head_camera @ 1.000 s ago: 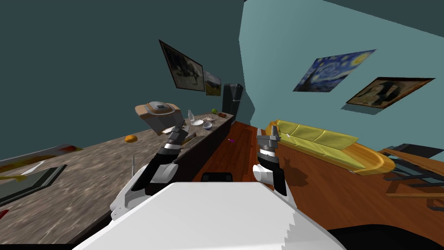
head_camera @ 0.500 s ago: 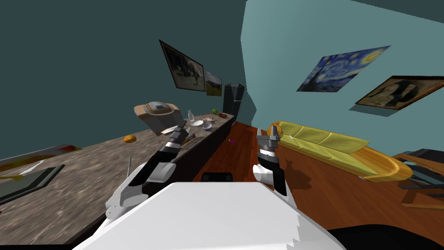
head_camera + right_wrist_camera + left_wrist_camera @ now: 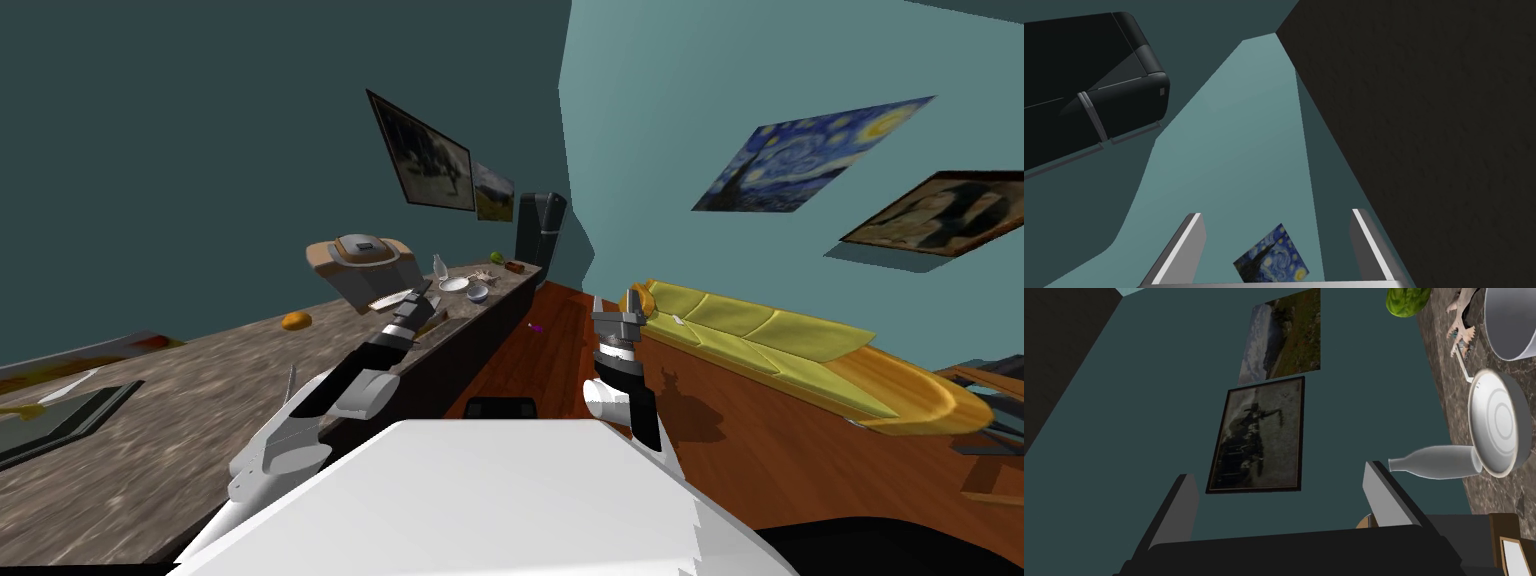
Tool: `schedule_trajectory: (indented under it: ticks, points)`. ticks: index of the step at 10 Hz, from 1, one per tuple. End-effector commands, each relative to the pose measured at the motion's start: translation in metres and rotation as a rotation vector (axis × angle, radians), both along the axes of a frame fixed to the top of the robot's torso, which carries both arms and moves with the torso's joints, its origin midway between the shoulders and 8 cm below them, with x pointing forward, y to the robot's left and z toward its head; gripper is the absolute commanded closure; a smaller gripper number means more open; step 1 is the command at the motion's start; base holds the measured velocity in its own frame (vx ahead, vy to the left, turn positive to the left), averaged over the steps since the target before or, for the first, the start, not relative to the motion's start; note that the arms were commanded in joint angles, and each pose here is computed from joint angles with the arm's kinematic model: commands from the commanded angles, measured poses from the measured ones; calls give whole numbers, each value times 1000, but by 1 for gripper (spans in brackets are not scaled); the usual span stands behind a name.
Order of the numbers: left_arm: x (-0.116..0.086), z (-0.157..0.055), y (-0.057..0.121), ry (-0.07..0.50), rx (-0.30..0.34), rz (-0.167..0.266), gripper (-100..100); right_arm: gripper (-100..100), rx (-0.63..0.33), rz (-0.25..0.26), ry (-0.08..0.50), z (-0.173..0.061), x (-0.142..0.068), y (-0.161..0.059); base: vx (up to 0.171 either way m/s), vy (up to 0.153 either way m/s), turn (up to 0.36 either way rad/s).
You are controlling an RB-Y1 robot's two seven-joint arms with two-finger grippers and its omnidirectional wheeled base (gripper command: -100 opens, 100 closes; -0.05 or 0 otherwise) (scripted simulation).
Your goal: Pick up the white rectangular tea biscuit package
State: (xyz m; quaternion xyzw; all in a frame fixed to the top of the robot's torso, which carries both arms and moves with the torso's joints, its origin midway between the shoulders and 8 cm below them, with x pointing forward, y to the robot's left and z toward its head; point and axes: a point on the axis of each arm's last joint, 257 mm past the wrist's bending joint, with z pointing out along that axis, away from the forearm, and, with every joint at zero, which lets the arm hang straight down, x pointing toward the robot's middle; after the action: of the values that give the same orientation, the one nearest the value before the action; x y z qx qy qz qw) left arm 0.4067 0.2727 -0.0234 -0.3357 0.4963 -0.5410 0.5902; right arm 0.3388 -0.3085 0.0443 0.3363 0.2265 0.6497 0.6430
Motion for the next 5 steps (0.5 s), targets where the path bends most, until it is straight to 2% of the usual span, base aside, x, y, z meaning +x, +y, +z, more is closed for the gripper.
schedule_trajectory:
  ticks: [1,2,4,5]
  points:
    - [4,-7,1,37,-1,6,-100,0,0,0,0,0,0,0,25,-17,-7]
    - [7,-12,4,72,-21,-10,-100,0,0,0,0,0,0,0,48,-16,47]
    - [9,-21,6,108,-19,0,-100,0,0,0,0,0,0,0,36,-17,18]
    - [13,-27,10,151,-40,-13,-100,0,0,0,0,0,0,0,51,-16,55]
